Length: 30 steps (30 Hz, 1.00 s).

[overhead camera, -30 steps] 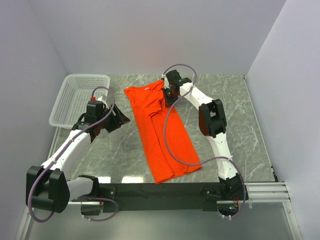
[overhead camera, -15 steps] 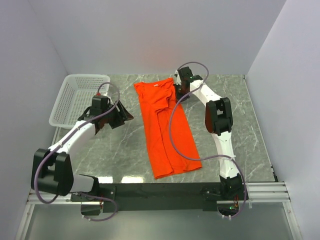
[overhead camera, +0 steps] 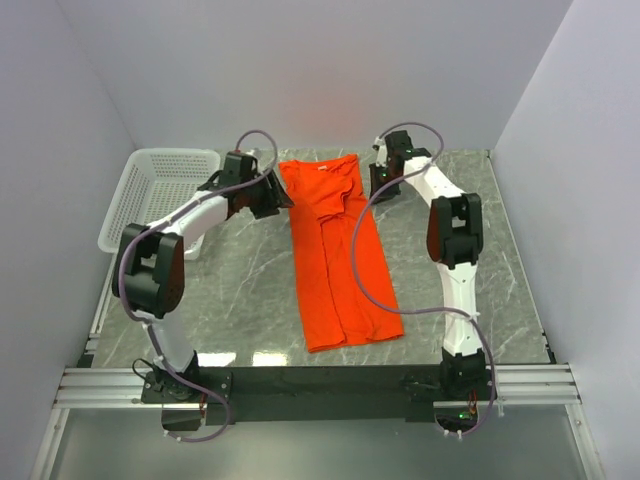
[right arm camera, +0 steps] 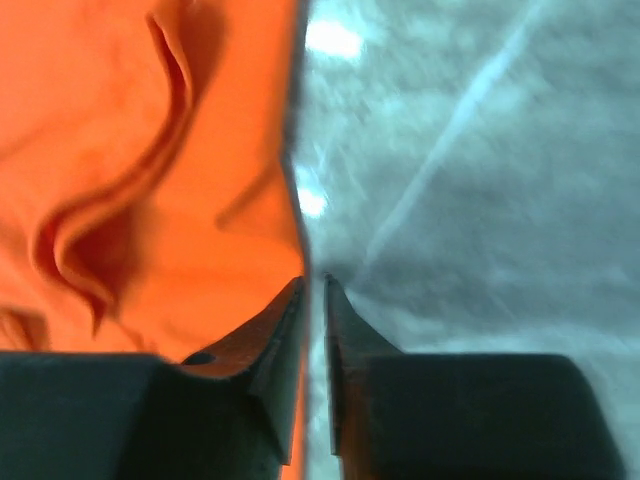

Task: Fold and stack the t-shirts
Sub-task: Fold the tshirt

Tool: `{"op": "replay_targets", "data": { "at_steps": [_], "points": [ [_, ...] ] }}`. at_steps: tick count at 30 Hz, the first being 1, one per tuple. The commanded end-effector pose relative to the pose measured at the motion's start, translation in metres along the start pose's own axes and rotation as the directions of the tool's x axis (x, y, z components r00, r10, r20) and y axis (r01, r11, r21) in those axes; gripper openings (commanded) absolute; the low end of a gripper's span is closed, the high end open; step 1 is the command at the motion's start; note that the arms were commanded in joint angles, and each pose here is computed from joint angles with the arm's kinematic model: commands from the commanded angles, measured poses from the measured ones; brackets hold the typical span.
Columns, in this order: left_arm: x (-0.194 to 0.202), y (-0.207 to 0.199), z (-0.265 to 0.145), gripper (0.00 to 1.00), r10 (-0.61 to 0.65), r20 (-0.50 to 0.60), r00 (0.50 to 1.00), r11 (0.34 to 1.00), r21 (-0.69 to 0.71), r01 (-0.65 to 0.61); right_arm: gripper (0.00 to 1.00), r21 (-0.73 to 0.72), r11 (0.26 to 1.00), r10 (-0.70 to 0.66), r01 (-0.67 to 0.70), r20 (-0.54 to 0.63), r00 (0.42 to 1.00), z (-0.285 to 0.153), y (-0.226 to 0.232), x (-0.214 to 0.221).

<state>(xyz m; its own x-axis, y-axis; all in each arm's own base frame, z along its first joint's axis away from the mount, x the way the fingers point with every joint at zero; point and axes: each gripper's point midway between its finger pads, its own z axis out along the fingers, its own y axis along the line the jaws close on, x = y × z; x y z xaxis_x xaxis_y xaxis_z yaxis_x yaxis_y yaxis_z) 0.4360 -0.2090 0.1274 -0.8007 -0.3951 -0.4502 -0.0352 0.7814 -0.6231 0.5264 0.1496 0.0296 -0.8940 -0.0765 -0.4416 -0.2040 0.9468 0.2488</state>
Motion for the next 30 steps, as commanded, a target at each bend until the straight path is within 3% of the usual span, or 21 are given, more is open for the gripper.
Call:
{"op": "replay_targets", "data": {
  "at_steps": [1,3,6,9,11,12,14,15,16,17,18,19,22,25,26,27,28,30],
  "points": [
    [-0.002,-0.029,-0.002,0.58,0.114,0.000,0.994,0.993,0.044,-0.114,0.26,-0.073,0.989,-0.116,0.131,0.180,0.977,-0.080,0.021,-0.042],
    [0.003,-0.027,-0.005,0.58,0.150,0.003,0.989,0.988,0.021,-0.150,0.32,-0.117,0.976,-0.151,0.185,0.251,0.956,-0.114,0.027,-0.052],
    [0.011,-0.025,-0.025,0.58,0.242,0.031,0.970,0.970,0.016,-0.243,0.36,-0.184,0.941,-0.231,0.284,0.264,0.936,-0.136,0.037,-0.039],
    [0.023,-0.037,-0.059,0.59,0.402,0.117,0.908,0.910,0.054,-0.410,0.38,-0.240,0.848,-0.397,0.472,0.300,0.867,-0.173,0.055,-0.007],
    [0.040,-0.058,-0.091,0.60,0.550,0.223,0.805,0.806,0.111,-0.581,0.41,-0.277,0.779,-0.475,0.563,0.325,0.818,-0.188,0.065,0.015],
    [0.049,-0.065,-0.102,0.61,0.592,0.261,0.762,0.759,0.136,-0.636,0.41,-0.265,0.735,-0.515,0.624,0.379,0.769,-0.215,0.075,0.023],
    [0.077,-0.079,-0.131,0.79,0.672,0.356,0.650,0.623,0.203,-0.755,0.43,-0.307,0.575,-0.620,0.758,0.441,0.649,-0.219,0.085,0.067],
    [0.088,-0.081,-0.139,0.84,0.686,0.375,0.624,0.587,0.223,-0.779,0.46,-0.272,0.487,-0.665,0.830,0.501,0.554,-0.245,0.095,0.086],
    [0.102,-0.078,-0.148,0.97,0.710,0.392,0.585,0.536,0.238,-0.810,0.61,-0.262,0.345,-0.720,0.901,0.542,0.433,-0.236,0.094,0.118],
    [0.120,-0.081,-0.152,0.99,0.726,0.384,0.570,0.496,0.282,-0.822,0.68,-0.245,0.289,-0.742,0.925,0.554,0.379,-0.237,0.094,0.135],
    [0.131,-0.080,-0.154,0.99,0.736,0.371,0.566,0.484,0.297,-0.823,0.70,-0.266,0.254,-0.755,0.930,0.547,0.362,-0.244,0.094,0.159],
    [0.143,-0.078,-0.158,1.00,0.749,0.360,0.557,0.467,0.311,-0.828,0.72,-0.279,0.179,-0.782,0.943,0.541,0.309,-0.237,0.089,0.180],
    [0.201,-0.079,-0.166,0.99,0.812,0.290,0.507,0.379,0.400,-0.835,0.72,-0.394,0.091,-0.810,0.915,0.505,0.298,-0.241,0.084,0.235],
    [0.235,-0.069,-0.168,0.98,0.851,0.250,0.461,0.336,0.414,-0.846,0.72,-0.393,0.020,-0.842,0.919,0.489,0.227,-0.237,0.072,0.281],
    [0.255,-0.071,-0.171,0.97,0.879,0.259,0.400,0.261,0.440,-0.859,0.72,-0.386,0.006,-0.849,0.923,0.486,0.208,-0.235,0.070,0.292],
    [0.264,-0.067,-0.170,0.97,0.892,0.247,0.378,0.243,0.443,-0.863,0.72,-0.365,0.001,-0.859,0.931,0.476,0.187,-0.231,0.065,0.303],
    [0.284,-0.062,-0.169,0.94,0.919,0.236,0.314,0.181,0.456,-0.871,0.72,-0.359,0.010,-0.861,0.933,0.471,0.190,-0.229,0.064,0.307],
    [0.298,-0.059,-0.166,0.94,0.937,0.232,0.261,0.133,0.453,-0.882,0.72,-0.352,0.042,-0.864,0.935,0.458,0.211,-0.227,0.062,0.313]
  ]
}}
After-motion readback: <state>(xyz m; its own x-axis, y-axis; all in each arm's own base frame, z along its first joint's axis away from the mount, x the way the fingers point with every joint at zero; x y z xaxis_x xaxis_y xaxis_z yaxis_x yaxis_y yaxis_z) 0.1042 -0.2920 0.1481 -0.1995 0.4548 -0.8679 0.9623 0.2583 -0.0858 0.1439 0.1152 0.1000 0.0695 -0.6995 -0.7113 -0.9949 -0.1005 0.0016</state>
